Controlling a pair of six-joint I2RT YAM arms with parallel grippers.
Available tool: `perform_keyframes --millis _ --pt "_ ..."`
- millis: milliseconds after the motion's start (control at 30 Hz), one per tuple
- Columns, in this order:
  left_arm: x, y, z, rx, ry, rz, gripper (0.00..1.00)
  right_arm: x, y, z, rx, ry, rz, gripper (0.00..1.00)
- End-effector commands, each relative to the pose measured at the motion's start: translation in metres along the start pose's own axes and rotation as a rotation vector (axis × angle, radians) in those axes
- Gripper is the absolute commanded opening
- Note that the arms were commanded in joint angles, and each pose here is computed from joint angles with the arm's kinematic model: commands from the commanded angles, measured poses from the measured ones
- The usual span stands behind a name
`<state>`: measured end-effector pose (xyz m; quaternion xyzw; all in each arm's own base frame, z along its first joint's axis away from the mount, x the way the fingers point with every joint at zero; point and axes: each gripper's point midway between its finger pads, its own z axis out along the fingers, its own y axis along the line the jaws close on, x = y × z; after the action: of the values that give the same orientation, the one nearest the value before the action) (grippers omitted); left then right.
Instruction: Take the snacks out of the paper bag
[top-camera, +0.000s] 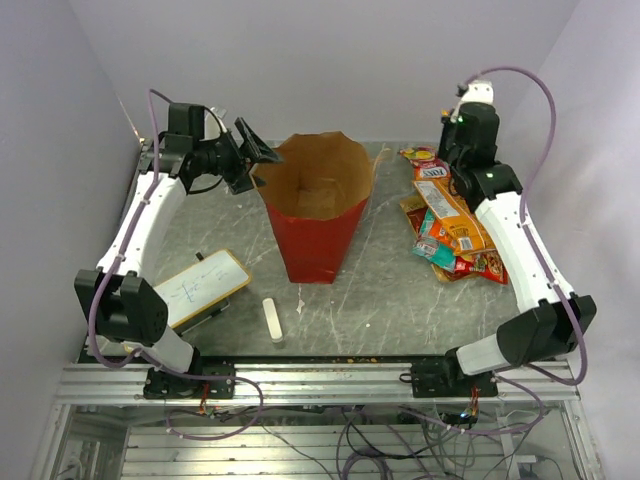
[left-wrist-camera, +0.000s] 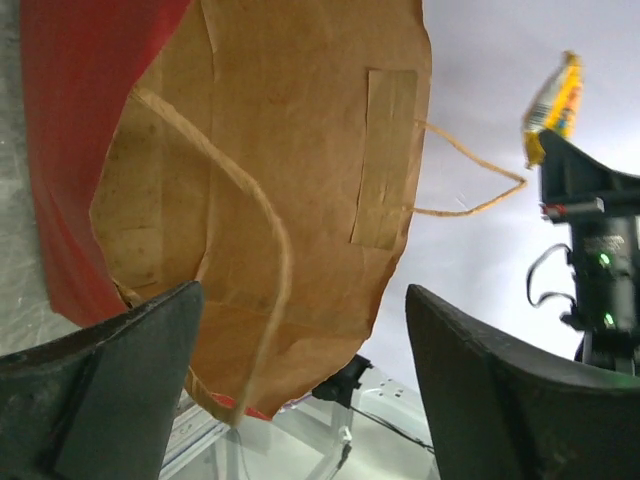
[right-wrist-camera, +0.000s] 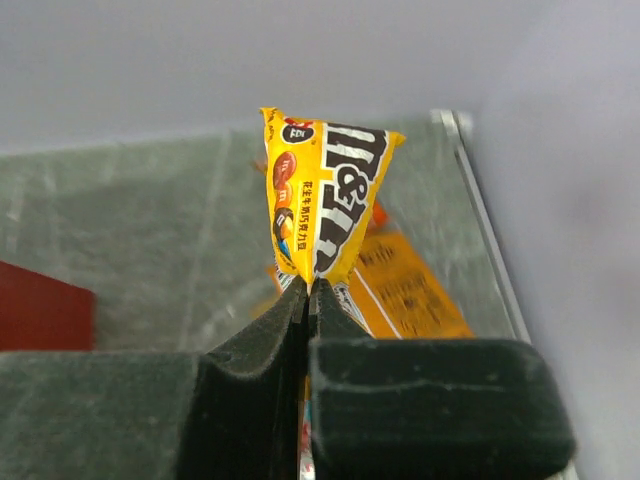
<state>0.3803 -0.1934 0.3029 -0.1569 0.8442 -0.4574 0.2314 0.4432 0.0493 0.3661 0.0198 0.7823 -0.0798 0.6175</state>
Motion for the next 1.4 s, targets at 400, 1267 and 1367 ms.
perform_keyframes --millis 400,1267,1367 --pt "0.009 0.001 -0.051 -0.121 -0.061 0.132 1.0 0.224 -0.068 0.027 0.097 0.555 0.141 0.0" --pt "-0.036 0.031 -0.107 -0.462 -0.356 0.166 0.99 0.273 -0.057 0.026 0.044 0.651 0.109 0.0" --pt "-0.033 0.01 -0.116 -0.375 -0.392 0.192 1.0 0.287 -0.055 0.021 0.037 0.685 0.109 0.0"
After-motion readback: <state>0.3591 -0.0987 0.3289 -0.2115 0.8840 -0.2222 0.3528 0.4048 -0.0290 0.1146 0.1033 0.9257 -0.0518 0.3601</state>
